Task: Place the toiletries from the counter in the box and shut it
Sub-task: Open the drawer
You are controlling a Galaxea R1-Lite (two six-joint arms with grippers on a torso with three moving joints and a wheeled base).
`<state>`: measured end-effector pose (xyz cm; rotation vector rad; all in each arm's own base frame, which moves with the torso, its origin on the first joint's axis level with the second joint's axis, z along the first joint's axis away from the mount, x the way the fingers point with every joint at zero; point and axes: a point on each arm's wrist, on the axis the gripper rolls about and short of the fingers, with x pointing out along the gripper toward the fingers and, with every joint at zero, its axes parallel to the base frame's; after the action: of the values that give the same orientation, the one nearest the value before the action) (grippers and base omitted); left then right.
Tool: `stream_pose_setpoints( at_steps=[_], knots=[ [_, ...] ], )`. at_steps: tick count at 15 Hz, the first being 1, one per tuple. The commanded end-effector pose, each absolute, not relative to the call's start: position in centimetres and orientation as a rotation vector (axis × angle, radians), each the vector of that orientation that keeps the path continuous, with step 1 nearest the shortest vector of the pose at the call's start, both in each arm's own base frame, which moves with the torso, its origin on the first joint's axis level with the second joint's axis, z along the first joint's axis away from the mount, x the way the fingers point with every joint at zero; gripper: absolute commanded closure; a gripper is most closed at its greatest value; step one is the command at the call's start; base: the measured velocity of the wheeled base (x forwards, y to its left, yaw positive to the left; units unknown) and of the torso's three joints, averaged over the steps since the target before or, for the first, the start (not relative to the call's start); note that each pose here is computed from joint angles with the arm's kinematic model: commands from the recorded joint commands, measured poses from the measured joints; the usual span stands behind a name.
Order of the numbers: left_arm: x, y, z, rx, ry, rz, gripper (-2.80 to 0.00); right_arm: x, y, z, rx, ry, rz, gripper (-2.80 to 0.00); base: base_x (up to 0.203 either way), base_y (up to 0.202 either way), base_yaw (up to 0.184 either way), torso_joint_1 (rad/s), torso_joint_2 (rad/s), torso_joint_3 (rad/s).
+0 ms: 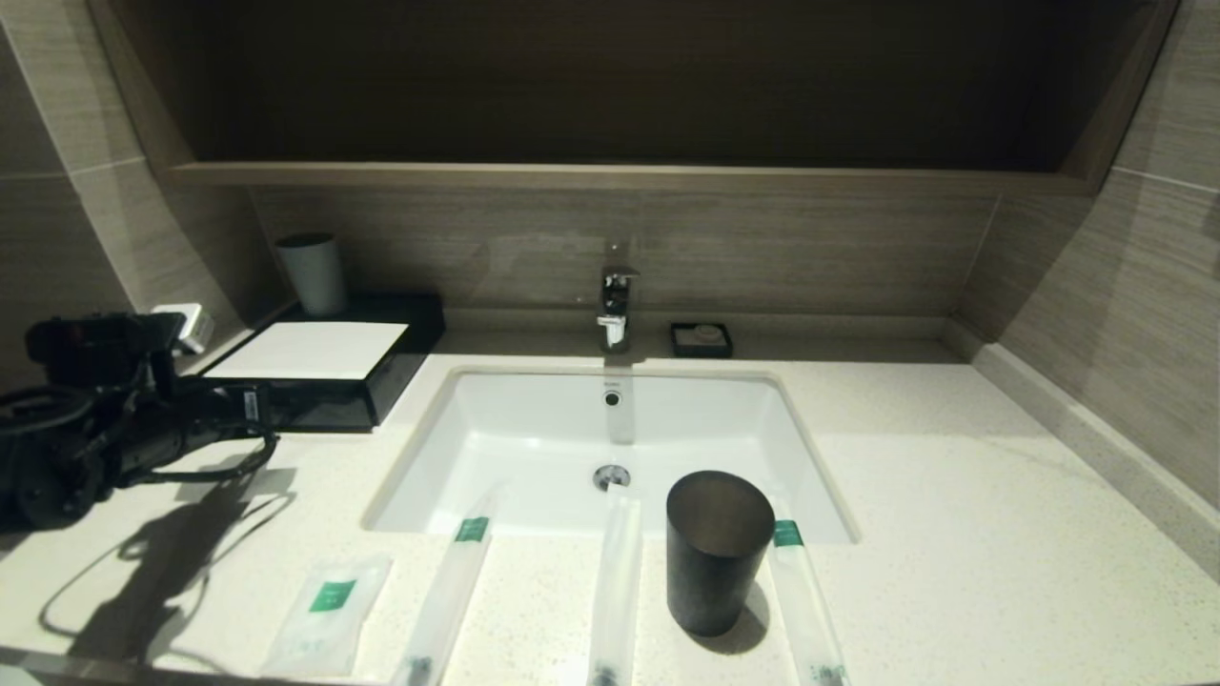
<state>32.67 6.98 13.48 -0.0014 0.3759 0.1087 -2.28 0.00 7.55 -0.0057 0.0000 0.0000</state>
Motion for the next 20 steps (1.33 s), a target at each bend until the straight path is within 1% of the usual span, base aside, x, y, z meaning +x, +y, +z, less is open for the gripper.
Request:
stream_pose_setpoints(
  at_steps=[1,20],
  knots=[
    [32.88,7.01,13.16,-0.001,0.376,0.109,0.00,-2.28,0.00,7.55,-0.006,0.000,0.000,0.00,0.000,0.000,0.000,0.000,0.00,0.000],
    [33.63,6.96,12.28,0.000,0.373,0.103,0.00,-2.29,0.00,7.55,-0.006,-0.001,0.000,0.00,0.000,0.000,0.000,0.000,0.00,0.000]
  ],
)
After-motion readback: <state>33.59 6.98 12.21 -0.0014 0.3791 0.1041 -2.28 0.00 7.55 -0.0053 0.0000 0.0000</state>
